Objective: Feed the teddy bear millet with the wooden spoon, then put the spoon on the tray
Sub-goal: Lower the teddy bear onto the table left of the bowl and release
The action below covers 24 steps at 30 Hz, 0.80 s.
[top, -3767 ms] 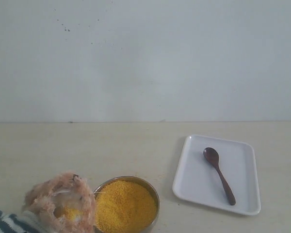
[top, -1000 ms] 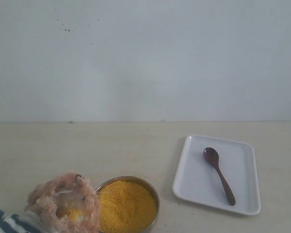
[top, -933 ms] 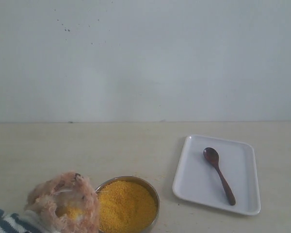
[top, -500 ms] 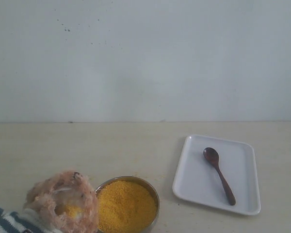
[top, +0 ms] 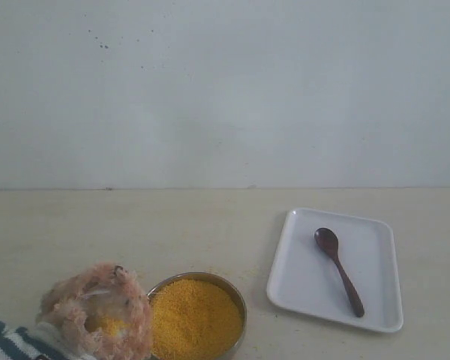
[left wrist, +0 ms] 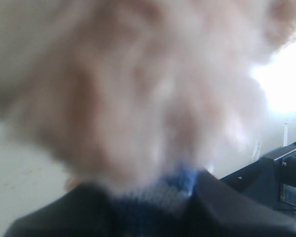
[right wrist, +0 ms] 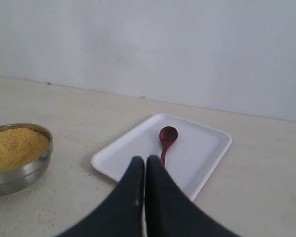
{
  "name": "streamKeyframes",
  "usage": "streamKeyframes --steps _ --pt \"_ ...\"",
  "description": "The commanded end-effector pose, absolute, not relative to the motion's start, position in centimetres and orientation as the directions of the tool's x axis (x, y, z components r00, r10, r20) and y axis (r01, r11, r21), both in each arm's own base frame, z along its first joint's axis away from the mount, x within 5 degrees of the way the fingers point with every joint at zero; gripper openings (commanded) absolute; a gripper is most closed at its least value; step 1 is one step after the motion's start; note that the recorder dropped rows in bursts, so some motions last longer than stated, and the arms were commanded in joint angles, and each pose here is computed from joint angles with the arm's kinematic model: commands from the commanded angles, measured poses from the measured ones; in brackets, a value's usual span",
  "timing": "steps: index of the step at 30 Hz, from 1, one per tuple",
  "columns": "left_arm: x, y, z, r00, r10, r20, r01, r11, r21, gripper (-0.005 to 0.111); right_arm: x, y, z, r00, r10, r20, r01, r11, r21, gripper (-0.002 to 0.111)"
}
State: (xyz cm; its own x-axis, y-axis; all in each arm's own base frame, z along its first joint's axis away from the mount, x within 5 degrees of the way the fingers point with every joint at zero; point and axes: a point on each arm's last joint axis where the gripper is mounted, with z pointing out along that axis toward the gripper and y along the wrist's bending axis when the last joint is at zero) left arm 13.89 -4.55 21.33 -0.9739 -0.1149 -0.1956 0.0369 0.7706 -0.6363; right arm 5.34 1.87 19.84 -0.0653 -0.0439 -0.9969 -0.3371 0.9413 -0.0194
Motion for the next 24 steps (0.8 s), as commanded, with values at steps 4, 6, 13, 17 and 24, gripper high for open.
streamKeyframes --steps 4,6,13,17,24 --pt "14.0 -4.6 21.7 -0.969 -0.127 -0.213 0.043 0.759 -0.65 0.004 5.3 1.9 20.0 -0.046 -0.041 -0.998 -0.336 0.942 -0.023 0.0" --pt "14.0 -4.6 21.7 -0.969 -0.127 -0.213 0.043 0.759 -0.65 0.004 5.3 1.9 20.0 -0.046 -0.041 -0.998 -0.336 0.942 -0.023 0.0" --pt "14.1 -4.6 21.7 -0.967 -0.135 -0.218 0.041 0.758 -0.651 0.004 5.3 1.9 20.0 -0.046 -0.041 -0.998 -0.336 0.942 -0.023 0.0" --pt "14.7 -4.3 22.3 -0.952 -0.1 -0.29 0.102 0.788 -0.607 0.004 5.3 1.9 20.0 -0.042 -0.047 -0.998 -0.336 0.942 -0.03 0.0" --pt "18.6 -3.2 25.9 -0.9 -0.126 -0.417 0.12 0.849 -0.515 0.004 5.3 1.9 20.0 -0.046 -0.048 -0.998 -0.336 0.942 -0.03 0.0"
